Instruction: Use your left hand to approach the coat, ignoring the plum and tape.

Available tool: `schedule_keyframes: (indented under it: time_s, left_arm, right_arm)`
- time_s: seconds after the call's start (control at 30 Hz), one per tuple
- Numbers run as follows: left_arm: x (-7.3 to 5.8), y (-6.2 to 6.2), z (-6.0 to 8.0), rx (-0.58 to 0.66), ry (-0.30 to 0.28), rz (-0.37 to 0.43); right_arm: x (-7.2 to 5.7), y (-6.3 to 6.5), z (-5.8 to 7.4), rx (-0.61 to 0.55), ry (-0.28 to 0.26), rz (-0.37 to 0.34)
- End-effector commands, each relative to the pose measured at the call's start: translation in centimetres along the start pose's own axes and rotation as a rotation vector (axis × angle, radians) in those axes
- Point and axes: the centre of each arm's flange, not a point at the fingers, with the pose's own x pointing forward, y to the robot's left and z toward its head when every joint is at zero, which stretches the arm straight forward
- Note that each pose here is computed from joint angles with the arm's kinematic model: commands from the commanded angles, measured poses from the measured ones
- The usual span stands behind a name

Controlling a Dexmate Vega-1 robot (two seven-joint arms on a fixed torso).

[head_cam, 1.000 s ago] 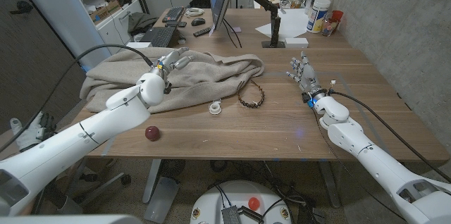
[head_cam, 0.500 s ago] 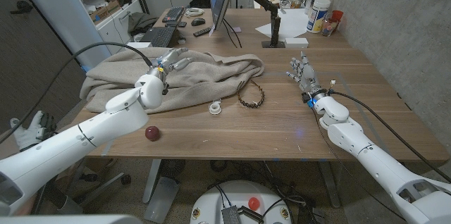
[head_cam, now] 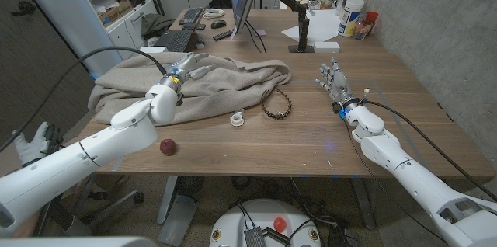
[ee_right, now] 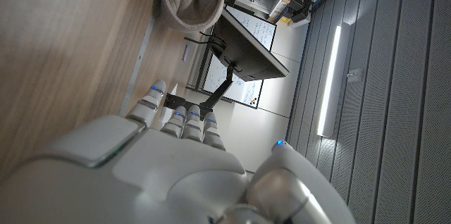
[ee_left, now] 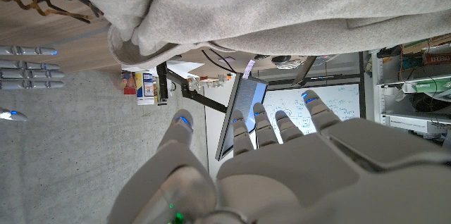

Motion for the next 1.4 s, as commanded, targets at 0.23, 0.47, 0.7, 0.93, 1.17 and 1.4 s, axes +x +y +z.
schedule_keyframes:
  time_s: [0.23,0.47,0.7,0.93,1.17,1.4]
  left_arm:
    - [-0.4,1.0,-1.5,0.025,-0.031,0.015]
    - [-0.1,0.7,-2.7,-0.012,-0.056,0.033]
    - [-0.2,0.8,-3.5,-0.008,-0.059,0.04]
    - [-0.5,1.3,-5.0,-0.006,-0.055,0.053]
    - [-0.5,0.6,-6.3,-0.053,-0.079,0.09]
    - [-0.3,0.8,-6.9,-0.029,-0.073,0.086]
  right_arm:
    - [0.2,0.0,0.0,-0.014,0.005,-0.019]
    - [0.1,-0.1,0.0,-0.022,0.003,-0.043]
    - [0.1,0.0,0.0,-0.037,0.003,-0.058]
    - [0.1,-0.1,0.0,-0.033,0.006,-0.063]
    - [0.2,-0.1,0.1,-0.033,0.008,-0.058]
    - [0.3,0.0,0.1,-0.035,0.013,-0.053]
